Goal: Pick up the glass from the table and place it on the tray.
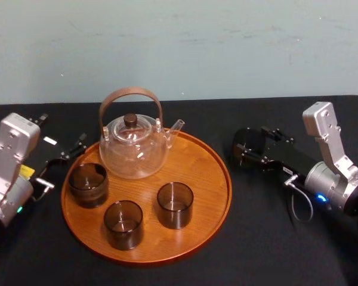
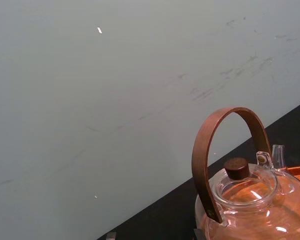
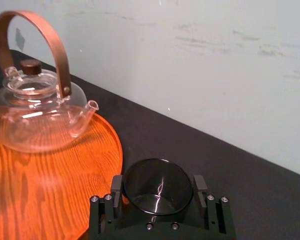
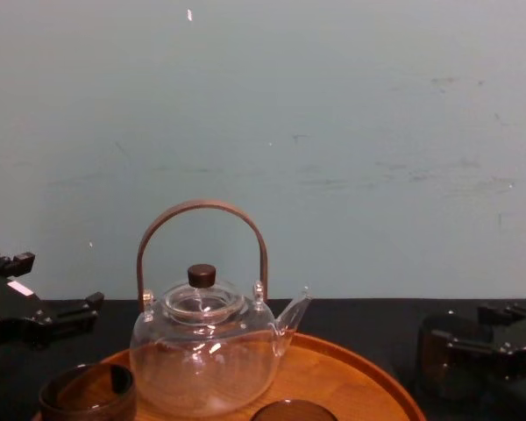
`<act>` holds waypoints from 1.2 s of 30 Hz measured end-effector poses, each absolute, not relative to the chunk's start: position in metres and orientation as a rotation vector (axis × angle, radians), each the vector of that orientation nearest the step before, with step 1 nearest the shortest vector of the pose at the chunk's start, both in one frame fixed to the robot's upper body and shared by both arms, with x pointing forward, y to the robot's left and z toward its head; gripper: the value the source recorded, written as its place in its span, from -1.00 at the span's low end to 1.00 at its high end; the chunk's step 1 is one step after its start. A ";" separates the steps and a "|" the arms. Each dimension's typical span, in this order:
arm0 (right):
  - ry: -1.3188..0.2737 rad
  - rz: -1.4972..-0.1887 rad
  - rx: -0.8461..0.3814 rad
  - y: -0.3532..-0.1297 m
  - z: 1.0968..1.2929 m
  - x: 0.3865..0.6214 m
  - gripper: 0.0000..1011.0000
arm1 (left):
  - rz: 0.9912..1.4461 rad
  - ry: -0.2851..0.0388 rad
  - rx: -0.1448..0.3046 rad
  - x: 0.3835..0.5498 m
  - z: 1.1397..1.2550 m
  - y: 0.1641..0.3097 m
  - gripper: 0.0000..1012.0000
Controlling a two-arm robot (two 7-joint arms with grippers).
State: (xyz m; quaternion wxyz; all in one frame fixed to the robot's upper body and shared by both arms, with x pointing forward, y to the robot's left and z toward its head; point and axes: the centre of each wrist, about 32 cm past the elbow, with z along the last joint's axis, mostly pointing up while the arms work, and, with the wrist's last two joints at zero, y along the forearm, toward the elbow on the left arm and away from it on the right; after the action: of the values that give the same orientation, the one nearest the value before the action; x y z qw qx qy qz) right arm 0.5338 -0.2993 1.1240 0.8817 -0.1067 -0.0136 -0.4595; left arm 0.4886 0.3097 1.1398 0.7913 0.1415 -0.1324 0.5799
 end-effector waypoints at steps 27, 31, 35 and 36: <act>-0.073 -0.804 -0.192 -0.271 1.140 0.534 0.73 | 1.248 -0.285 0.304 0.489 1.140 0.310 0.98; -0.074 -0.786 -0.189 -0.265 1.138 0.538 0.73 | 1.248 -0.285 0.304 0.489 1.140 0.310 0.98; -0.075 -0.768 -0.187 -0.259 1.135 0.544 0.73 | 1.248 -0.285 0.304 0.489 1.140 0.310 0.98; -0.075 -0.767 -0.187 -0.258 1.135 0.545 0.73 | 1.248 -0.285 0.304 0.489 1.140 0.310 0.98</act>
State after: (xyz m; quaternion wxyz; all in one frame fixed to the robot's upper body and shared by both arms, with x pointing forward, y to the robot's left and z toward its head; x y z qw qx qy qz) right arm 0.5449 -0.2583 1.1351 0.9225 -0.0910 -0.0366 -0.3733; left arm 0.4886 0.3097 1.1398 0.7913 0.1415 -0.1325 0.5799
